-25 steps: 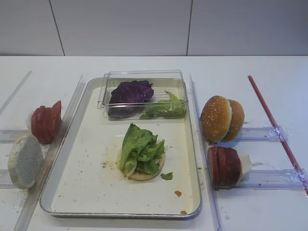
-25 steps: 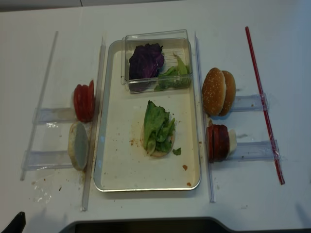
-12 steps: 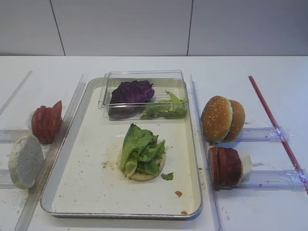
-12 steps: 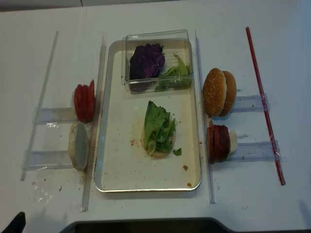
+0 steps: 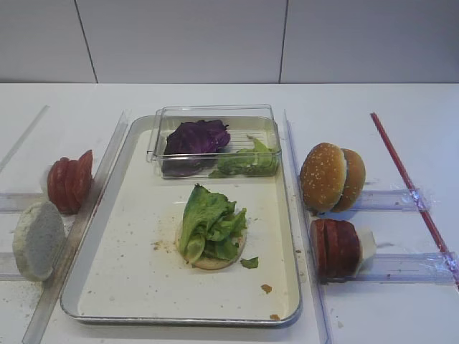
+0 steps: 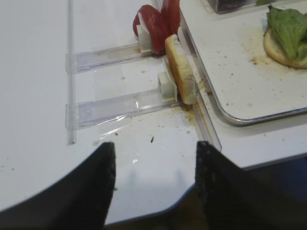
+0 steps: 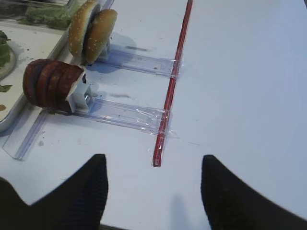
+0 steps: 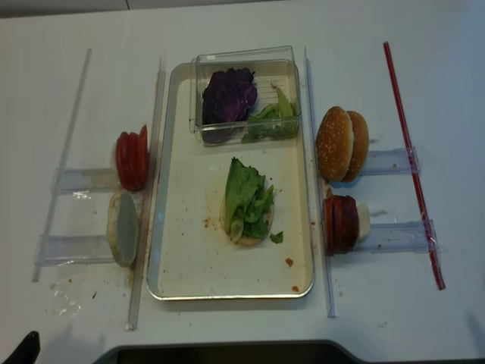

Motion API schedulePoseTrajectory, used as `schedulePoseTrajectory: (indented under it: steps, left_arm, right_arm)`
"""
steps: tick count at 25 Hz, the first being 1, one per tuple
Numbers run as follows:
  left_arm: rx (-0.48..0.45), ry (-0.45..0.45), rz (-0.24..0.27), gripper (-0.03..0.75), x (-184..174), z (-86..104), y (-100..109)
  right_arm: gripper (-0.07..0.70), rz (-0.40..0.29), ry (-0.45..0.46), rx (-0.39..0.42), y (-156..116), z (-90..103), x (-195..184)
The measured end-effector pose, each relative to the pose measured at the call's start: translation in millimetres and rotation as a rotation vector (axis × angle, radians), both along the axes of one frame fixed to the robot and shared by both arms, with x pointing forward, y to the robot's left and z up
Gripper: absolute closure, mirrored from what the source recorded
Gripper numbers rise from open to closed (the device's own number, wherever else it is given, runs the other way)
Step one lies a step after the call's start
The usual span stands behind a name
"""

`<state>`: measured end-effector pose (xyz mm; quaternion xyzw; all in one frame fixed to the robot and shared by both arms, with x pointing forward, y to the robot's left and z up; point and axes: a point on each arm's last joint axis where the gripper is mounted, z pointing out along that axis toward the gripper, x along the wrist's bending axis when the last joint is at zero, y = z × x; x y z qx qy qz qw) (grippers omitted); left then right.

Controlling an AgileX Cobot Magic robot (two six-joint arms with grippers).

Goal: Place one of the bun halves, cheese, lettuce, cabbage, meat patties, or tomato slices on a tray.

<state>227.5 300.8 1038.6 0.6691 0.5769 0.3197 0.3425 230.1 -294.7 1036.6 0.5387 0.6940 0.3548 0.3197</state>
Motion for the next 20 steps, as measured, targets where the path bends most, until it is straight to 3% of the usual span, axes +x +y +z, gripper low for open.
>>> schedulePoseTrajectory:
  steps: [20]
  left_arm:
    - [0.000,0.000,0.000,0.357,0.0,0.0,0.0]
  right_arm:
    - [0.176,0.004,-0.001,-0.006,0.0,0.0,0.0]
